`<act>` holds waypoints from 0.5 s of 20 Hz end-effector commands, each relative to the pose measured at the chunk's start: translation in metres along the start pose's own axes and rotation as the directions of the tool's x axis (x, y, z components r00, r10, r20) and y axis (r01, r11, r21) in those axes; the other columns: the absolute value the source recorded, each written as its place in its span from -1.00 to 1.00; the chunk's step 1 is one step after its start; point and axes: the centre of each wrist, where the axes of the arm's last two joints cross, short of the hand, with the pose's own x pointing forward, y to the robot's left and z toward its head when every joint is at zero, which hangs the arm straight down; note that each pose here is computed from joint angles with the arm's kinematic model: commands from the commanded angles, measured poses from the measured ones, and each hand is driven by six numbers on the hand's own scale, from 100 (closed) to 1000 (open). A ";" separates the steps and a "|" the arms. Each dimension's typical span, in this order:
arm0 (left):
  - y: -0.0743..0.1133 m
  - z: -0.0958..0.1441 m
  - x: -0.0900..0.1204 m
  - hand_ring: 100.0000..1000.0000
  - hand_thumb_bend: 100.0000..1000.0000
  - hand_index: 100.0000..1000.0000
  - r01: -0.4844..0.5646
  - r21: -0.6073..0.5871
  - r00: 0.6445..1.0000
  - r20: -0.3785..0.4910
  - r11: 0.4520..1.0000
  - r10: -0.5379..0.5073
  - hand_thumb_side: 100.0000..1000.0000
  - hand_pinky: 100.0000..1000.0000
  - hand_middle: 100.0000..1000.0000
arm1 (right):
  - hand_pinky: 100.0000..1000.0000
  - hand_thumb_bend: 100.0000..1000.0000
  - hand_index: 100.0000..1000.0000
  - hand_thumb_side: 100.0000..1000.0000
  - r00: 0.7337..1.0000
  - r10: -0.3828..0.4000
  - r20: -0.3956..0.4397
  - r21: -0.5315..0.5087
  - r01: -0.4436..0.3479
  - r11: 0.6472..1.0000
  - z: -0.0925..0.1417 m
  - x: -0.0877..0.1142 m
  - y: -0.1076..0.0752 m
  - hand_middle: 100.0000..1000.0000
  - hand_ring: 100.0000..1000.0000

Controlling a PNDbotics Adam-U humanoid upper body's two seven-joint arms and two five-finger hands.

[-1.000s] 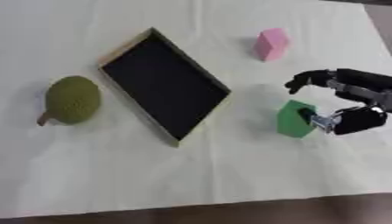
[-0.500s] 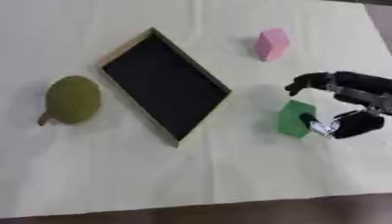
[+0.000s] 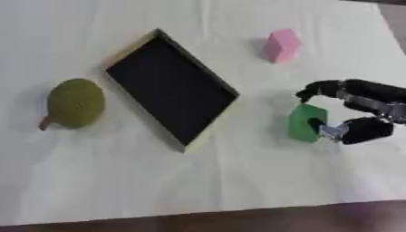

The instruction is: Pick up objects on the table and place them in the box.

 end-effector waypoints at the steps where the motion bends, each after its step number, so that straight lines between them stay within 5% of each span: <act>1: 0.002 -0.006 0.006 0.52 -1.00 0.59 0.000 -0.008 1.000 0.030 1.000 0.000 0.21 0.31 0.53 | 1.00 -1.00 0.90 0.29 0.999 0.040 -0.023 -0.008 -0.040 0.999 0.005 -0.003 -0.009 0.57 1.00; 10: 0.001 -0.006 0.006 0.52 -1.00 0.59 -0.002 -0.009 1.000 0.030 1.000 0.002 0.21 0.31 0.53 | 1.00 -1.00 0.92 0.46 0.995 0.086 -0.050 0.011 -0.086 0.996 0.005 -0.009 -0.004 0.59 1.00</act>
